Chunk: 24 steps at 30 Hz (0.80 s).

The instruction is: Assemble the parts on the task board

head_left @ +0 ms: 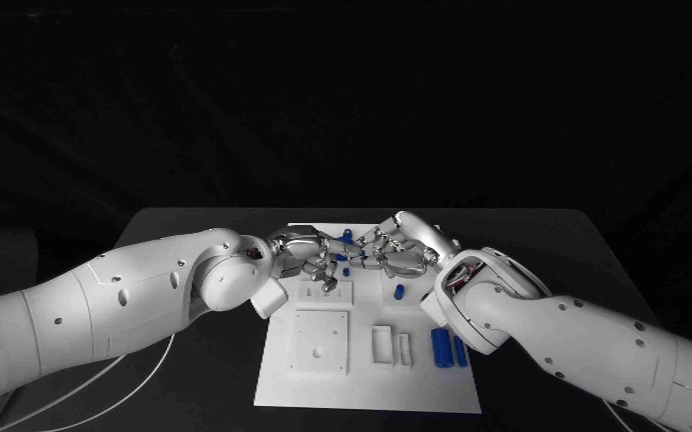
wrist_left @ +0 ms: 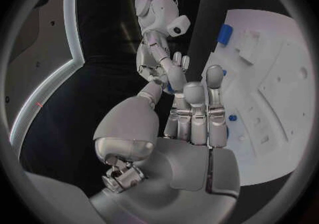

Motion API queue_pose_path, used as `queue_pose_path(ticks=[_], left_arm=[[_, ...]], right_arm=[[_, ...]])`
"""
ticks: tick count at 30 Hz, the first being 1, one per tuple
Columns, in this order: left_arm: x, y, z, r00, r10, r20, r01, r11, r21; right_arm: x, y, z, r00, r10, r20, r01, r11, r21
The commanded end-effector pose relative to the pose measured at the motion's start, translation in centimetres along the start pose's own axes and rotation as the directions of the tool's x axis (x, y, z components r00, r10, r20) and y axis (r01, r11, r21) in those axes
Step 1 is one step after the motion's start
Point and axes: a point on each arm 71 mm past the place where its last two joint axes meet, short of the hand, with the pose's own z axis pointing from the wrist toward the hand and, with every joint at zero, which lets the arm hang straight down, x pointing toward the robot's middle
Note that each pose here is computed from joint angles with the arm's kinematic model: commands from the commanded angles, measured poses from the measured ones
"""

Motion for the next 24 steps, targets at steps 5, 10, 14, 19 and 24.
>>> queue_pose_path(ticks=[5,10,14,19,24], left_arm=[[-0.43,-0.29,0.01,0.996,-0.021,0.091,0.021,1.000,-0.004],[-0.56,-0.26,0.01,0.992,-0.002,0.130,0.003,1.000,-0.013],[-0.62,-0.26,0.00,0.988,0.017,0.151,-0.014,1.000,-0.019],[-0.81,-0.22,-0.03,0.983,0.051,0.178,-0.046,0.998,-0.030],[-1.12,-0.17,-0.10,0.971,0.109,0.211,-0.101,0.994,-0.051]], right_arm=[[0.4,-0.3,-0.2,0.999,-0.006,-0.033,0.006,1.000,0.001],[0.2,-0.5,-0.3,1.000,0.006,-0.023,-0.006,1.000,0.002],[0.0,-0.6,-0.3,1.000,0.012,-0.011,-0.012,1.000,0.001],[-0.3,-0.8,-0.4,1.000,0.026,0.011,-0.026,1.000,-0.002],[-1.0,-1.2,-0.7,0.998,0.044,0.033,-0.044,0.999,0.001]])
